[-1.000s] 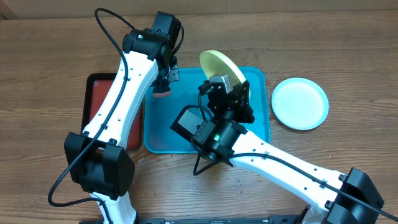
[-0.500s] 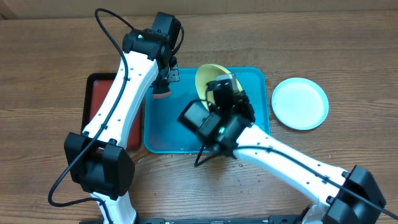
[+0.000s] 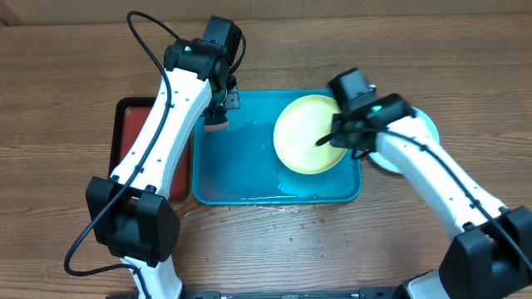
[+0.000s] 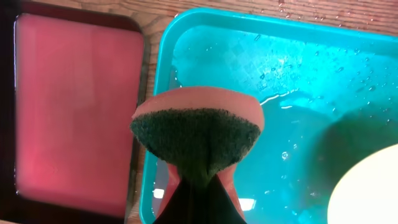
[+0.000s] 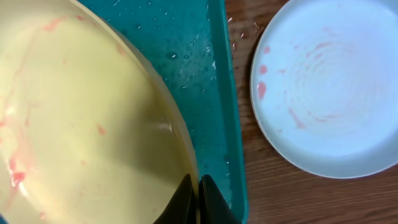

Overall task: Clean dirty plates on tray and stack at the side
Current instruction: 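Carry the yellow plate right and stack it on the plate pile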

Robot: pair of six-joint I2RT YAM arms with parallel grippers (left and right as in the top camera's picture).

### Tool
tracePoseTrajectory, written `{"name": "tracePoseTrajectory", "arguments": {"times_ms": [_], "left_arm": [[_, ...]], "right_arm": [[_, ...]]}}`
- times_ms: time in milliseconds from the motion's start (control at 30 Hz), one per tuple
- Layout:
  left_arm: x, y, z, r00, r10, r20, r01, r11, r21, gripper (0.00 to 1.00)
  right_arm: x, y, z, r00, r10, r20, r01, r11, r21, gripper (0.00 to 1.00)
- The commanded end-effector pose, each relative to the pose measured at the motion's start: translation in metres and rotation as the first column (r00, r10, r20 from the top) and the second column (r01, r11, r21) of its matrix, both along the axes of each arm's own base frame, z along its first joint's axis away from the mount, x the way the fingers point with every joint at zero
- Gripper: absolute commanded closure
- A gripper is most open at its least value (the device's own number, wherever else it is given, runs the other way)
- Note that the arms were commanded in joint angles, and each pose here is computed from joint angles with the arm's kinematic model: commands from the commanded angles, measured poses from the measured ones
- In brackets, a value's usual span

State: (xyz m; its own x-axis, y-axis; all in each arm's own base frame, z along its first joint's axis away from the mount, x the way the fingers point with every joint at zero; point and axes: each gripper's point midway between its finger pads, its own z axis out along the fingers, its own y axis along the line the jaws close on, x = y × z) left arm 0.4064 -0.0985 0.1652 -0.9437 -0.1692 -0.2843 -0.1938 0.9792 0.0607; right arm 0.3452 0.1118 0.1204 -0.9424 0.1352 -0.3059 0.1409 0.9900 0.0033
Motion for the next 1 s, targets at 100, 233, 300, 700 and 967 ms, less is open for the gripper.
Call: {"name": "tracePoseTrajectory", "arguments": {"times_ms": [100, 233, 300, 700, 967], "left_arm": [[0.001, 0.0, 0.005, 1.0, 0.026, 0.015, -0.025, 1.0, -0.016, 0.96], [0.001, 0.0, 0.005, 1.0, 0.025, 0.015, -0.025, 1.0, -0.016, 0.96], [0.001, 0.0, 0.005, 1.0, 0.026, 0.015, -0.025, 1.0, -0.016, 0.96], [0.0, -0.001, 0.005, 1.0, 0.023, 0.013, -0.023, 1.0, -0.02, 0.96], [0.0, -0.001, 0.005, 1.0, 0.023, 0.013, -0.023, 1.0, -0.02, 0.96]], "right_arm": [[0.005, 0.002, 0.012, 1.0, -0.003, -0.023, 0.008, 0.975, 0.222, 0.96], [0.008, -0.009, 0.014, 0.999, -0.028, -0.037, 0.037, 0.959, 0.283, 0.96], [0.011, -0.019, 0.015, 0.997, -0.057, -0.044, 0.068, 0.947, 0.314, 0.96], [0.018, -0.056, 0.02, 0.991, -0.125, -0.046, 0.133, 0.914, 0.384, 0.96], [0.018, -0.081, 0.037, 0.981, -0.195, -0.008, 0.181, 0.896, 0.405, 0.96]]}}
